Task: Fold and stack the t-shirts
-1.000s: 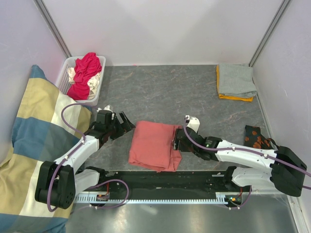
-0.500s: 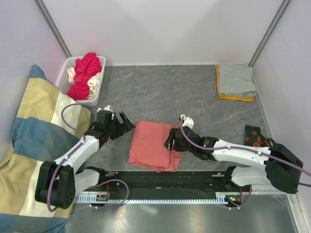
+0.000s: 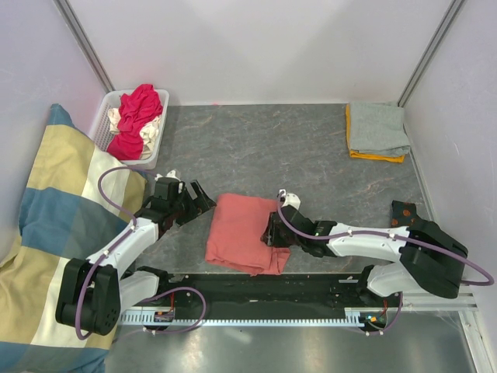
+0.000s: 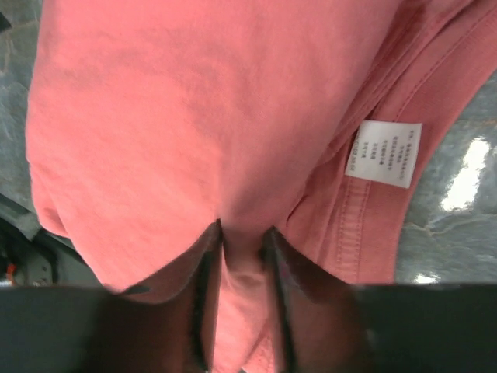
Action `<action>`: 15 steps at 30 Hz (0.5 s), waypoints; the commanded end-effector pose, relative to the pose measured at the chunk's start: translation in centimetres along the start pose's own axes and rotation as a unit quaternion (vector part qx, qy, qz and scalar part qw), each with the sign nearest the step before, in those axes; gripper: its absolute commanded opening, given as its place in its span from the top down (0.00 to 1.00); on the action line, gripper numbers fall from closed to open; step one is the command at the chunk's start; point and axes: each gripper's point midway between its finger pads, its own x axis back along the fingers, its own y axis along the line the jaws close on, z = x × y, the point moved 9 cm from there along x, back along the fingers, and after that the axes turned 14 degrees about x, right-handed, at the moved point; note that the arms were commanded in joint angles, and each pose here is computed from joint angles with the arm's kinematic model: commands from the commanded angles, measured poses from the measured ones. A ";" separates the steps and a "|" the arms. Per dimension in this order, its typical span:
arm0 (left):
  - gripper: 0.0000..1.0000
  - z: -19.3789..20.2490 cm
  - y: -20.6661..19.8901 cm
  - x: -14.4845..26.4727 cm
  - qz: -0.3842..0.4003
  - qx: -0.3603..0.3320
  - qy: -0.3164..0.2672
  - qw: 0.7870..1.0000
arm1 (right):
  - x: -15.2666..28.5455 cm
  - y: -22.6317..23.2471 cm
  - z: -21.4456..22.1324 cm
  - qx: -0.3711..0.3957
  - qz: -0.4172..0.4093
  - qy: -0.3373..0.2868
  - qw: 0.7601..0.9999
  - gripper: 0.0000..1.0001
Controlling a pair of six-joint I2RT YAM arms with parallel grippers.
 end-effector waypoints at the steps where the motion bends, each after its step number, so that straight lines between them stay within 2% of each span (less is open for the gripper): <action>1: 0.00 -0.1 -0.2 0.2 0.015 -0.017 -0.005 1.000 | -0.7 0.7 -0.3 0.001 -0.017 -0.012 1.000 0.88; 3: 0.00 0.0 -0.1 0.1 0.014 -0.018 -0.004 1.000 | -0.6 1.0 -1.0 0.015 -0.012 -0.020 1.000 1.00; 10: 0.00 0.0 -0.1 0.2 0.015 -0.017 -0.004 1.000 | 3.5 2.0 -5.7 0.058 0.035 -0.074 0.995 1.00; 15: 0.00 0.0 0.0 0.1 0.014 -0.015 -0.005 1.000 | 6.9 2.5 -7.8 0.047 0.035 -0.106 0.993 1.00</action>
